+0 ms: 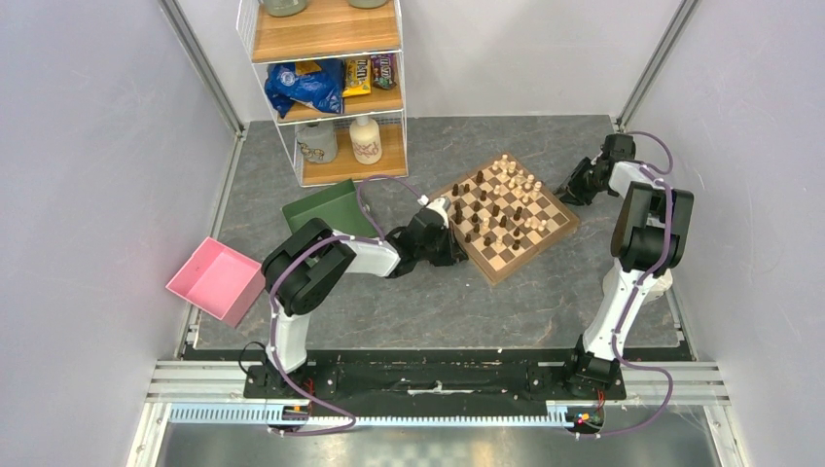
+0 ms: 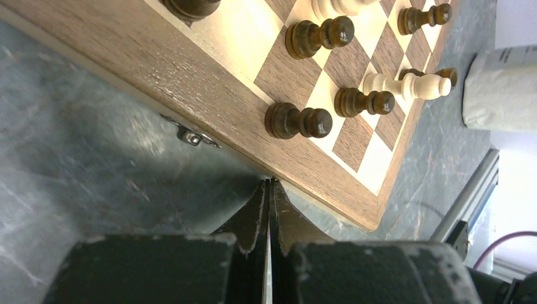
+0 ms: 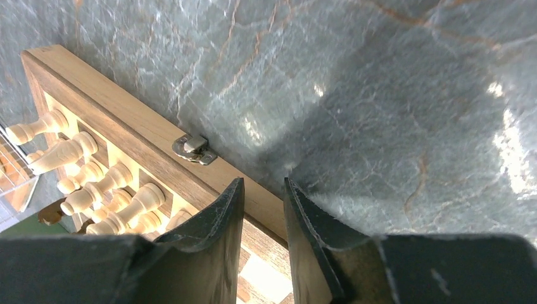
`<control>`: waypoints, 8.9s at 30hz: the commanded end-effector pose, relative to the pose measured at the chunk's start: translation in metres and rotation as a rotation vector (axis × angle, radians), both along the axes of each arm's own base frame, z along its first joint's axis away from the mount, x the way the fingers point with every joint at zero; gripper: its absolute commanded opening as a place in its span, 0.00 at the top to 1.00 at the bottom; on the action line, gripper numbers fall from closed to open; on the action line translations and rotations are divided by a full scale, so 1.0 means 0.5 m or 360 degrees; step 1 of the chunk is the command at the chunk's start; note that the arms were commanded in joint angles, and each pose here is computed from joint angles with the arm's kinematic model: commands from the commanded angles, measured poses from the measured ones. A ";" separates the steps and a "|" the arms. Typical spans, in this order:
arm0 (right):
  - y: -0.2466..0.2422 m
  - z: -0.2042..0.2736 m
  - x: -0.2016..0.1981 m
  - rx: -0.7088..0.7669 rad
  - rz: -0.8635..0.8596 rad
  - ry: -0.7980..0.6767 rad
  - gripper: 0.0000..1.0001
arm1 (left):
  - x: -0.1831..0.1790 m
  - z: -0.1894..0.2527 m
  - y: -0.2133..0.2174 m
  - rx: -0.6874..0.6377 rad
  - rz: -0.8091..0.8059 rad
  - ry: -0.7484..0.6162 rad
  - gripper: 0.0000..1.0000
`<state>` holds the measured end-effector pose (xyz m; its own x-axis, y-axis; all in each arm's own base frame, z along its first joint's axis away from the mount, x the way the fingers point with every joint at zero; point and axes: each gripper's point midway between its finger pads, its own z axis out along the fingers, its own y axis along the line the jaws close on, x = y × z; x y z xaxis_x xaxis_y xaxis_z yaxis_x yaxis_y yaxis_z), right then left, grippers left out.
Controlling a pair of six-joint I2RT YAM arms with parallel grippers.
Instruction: Set up the chess pieces on the board
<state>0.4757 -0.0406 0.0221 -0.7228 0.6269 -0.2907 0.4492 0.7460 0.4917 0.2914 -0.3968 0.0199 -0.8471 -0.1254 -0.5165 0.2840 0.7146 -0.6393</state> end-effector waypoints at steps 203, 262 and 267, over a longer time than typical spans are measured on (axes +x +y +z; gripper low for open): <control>0.272 0.106 -0.387 -0.0815 0.0671 0.0215 0.79 | 0.131 0.418 0.571 0.0262 0.0967 -0.0641 0.04; 0.595 0.251 -0.286 -0.0572 0.1252 -0.0304 0.55 | 0.137 0.408 0.574 0.0240 0.0968 -0.0621 0.04; 0.633 0.214 -0.270 -0.0630 0.1350 -0.0278 0.56 | 0.137 0.410 0.582 0.0252 0.0981 -0.0626 0.04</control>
